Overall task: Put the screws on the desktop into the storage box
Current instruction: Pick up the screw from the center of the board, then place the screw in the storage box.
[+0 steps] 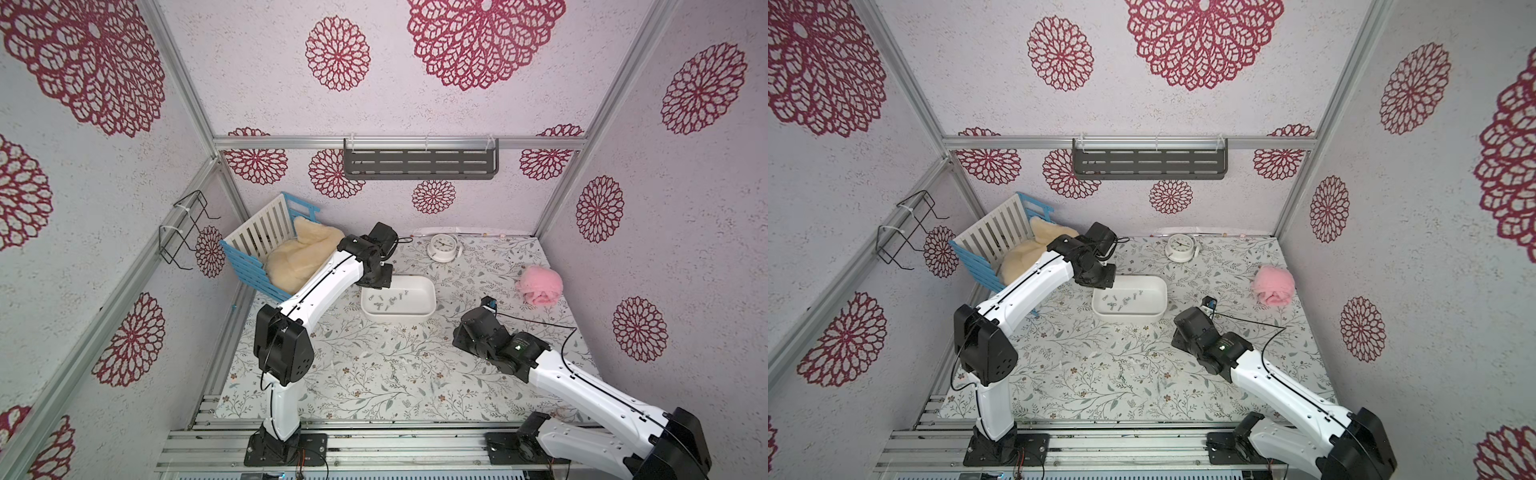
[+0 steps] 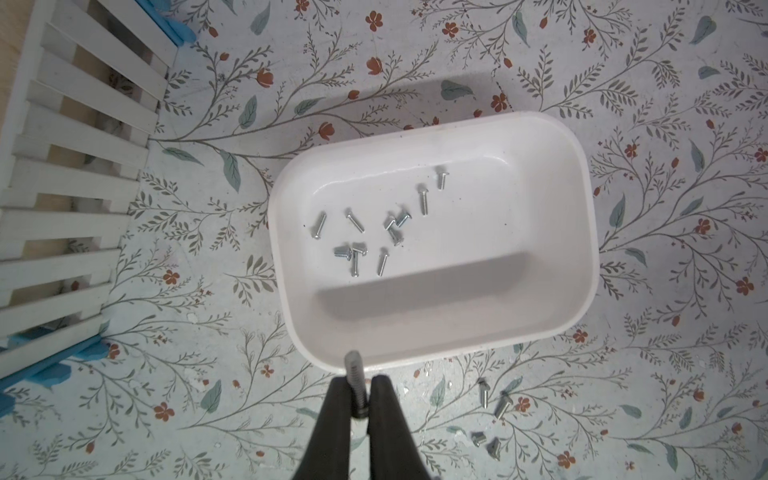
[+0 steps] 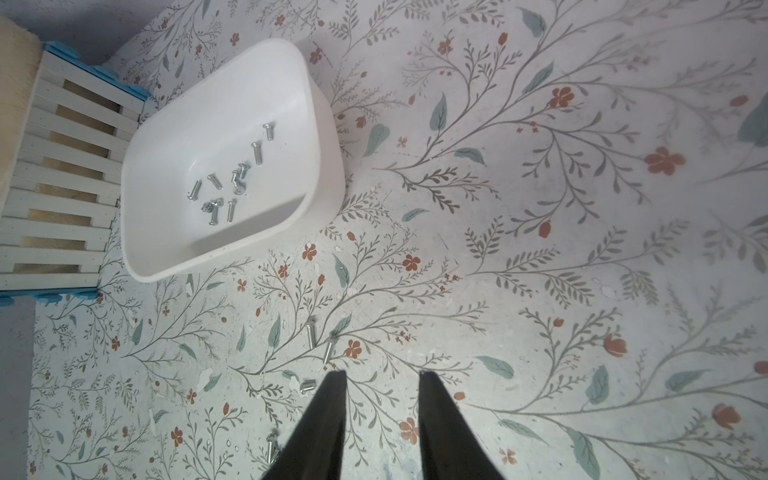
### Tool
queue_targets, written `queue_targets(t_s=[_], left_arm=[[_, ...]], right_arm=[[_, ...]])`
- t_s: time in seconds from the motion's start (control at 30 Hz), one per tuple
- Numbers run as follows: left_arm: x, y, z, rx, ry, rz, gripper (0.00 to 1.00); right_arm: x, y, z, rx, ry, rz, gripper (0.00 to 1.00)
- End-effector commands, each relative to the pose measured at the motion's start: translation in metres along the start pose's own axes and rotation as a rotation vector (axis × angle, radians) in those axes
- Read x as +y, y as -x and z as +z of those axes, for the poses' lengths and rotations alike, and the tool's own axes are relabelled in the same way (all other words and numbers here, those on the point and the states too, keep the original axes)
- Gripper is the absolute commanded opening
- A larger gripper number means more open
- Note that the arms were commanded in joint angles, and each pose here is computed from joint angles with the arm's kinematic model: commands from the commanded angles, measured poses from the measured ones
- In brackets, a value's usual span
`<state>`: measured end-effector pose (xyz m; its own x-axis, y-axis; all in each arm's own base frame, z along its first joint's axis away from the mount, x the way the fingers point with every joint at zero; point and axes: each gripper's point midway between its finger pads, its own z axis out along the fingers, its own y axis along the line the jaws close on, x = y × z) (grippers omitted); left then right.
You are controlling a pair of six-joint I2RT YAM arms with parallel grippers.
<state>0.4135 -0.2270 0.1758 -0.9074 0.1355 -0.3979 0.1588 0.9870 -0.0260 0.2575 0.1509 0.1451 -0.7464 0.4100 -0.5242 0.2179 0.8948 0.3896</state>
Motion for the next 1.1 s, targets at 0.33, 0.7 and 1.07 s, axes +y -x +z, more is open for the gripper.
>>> queue_targets(t_s=[0.33,0.7,1.07], left_arm=[[0.009,0.000,0.069,0.140,0.002,-0.028,0.04],[0.006,-0.022,0.102,0.232,0.005,-0.035,0.04],[0.004,-0.032,0.117,0.275,-0.004,-0.040,0.09]], right_arm=[[0.015,0.008,0.001,-0.009,0.045,-0.007,0.34],[0.015,0.003,0.007,0.004,0.049,-0.001,0.34],[0.012,-0.001,0.007,0.018,0.050,0.013,0.34]])
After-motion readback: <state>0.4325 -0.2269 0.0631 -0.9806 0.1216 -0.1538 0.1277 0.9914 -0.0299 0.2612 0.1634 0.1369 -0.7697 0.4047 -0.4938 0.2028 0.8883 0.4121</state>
